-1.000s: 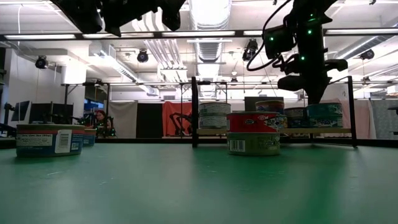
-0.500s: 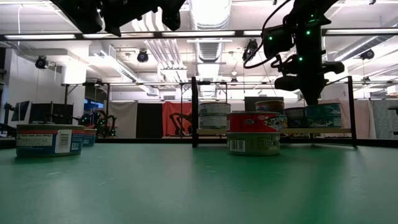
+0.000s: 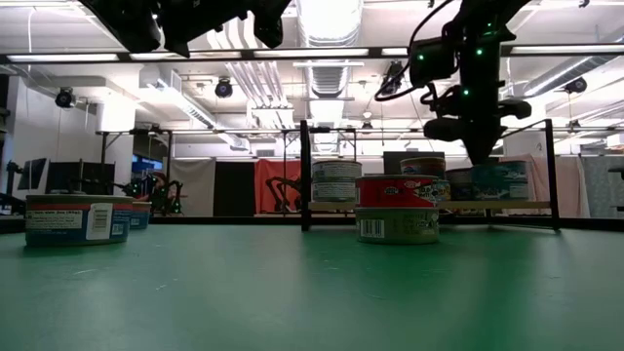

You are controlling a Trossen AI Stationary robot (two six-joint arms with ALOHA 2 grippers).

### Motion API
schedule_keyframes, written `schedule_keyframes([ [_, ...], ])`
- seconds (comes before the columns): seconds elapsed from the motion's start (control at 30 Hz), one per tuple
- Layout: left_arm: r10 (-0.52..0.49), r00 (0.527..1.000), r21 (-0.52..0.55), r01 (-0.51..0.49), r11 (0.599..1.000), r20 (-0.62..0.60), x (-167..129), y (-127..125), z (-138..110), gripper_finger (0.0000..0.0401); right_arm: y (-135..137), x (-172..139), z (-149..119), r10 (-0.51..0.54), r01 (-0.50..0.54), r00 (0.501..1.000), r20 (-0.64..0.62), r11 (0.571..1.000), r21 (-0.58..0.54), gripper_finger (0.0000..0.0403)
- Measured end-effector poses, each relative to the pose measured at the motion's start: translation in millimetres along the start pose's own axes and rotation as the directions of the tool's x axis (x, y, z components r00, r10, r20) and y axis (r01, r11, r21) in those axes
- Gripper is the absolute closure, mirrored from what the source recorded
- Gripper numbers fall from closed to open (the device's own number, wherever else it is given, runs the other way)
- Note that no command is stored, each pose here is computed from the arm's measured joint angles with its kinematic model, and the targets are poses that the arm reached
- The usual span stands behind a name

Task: Stack canned seafood by type on shelf
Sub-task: Stack the green/blue tuna can on top of the green/blue tuna can on the shelf, then stack the red tuna can on top of the red tuna can on the shelf

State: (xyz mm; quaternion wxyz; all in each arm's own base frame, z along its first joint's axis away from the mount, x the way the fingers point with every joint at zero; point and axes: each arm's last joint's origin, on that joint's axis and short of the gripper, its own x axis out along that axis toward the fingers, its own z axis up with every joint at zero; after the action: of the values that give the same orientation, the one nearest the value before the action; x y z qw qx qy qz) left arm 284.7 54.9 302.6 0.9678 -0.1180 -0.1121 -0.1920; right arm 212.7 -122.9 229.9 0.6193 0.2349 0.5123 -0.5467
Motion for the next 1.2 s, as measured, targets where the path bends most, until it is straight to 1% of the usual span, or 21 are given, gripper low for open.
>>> schedule_keyframes([
  [0.4, 0.0, 1.0, -0.003, 0.0, 1.0, 0.0, 0, 0, 0, 0.0162, 0, -4, 4, 0.009, -0.008, 0.999, 0.032, 1.0, -0.018, 0.0394],
  [0.6, 0.001, 1.0, -0.03, -0.001, 1.0, 0.0, 0, 0, 0, 0.0162, -4, -29, 8, 0.061, -0.056, 0.991, 0.122, 0.998, -0.039, 0.0394],
  [0.73, 0.01, 1.0, -0.05, -0.011, 0.999, -0.008, 3, -4, -4, 0.0163, -7, -53, -3, 0.143, -0.132, 0.969, 0.199, 0.989, -0.067, 0.0394],
  [0.8, 0.007, 1.0, -0.063, -0.008, 0.998, -0.016, 5, -8, -8, 0.0166, -6, -66, -14, 0.198, -0.178, 0.949, 0.244, 0.979, -0.101, 0.0394],
  [0.9, -0.003, 1.0, -0.08, 0.001, 0.997, -0.02, 10, -15, -11, 0.017, -3, -87, -34, 0.295, -0.256, 0.895, 0.333, 0.954, -0.159, 0.0394],
  [0.97, -0.009, 1.0, -0.092, 0.006, 0.996, -0.028, 13, -21, -14, 0.0173, 2, -100, -48, 0.377, -0.319, 0.844, 0.382, 0.925, -0.208, 0.0394],
  [1.07, 0.009, 0.999, -0.115, -0.014, 0.993, -0.044, 18, -29, -20, 0.0176, 13, -114, -69, 0.492, -0.398, 0.766, 0.412, 0.868, -0.296, 0.0394],
  [1.17, 0.047, 0.996, -0.123, -0.055, 0.991, -0.07, 24, -41, -28, 0.018, 24, -122, -91, 0.567, -0.429, 0.714, 0.41, 0.818, -0.384, 0.0394],
  [1.2, 0.067, 0.994, -0.121, -0.077, 0.99, -0.084, 26, -46, -31, 0.0181, 27, -123, -98, 0.581, -0.43, 0.708, 0.401, 0.805, -0.408, 0.0394],
])
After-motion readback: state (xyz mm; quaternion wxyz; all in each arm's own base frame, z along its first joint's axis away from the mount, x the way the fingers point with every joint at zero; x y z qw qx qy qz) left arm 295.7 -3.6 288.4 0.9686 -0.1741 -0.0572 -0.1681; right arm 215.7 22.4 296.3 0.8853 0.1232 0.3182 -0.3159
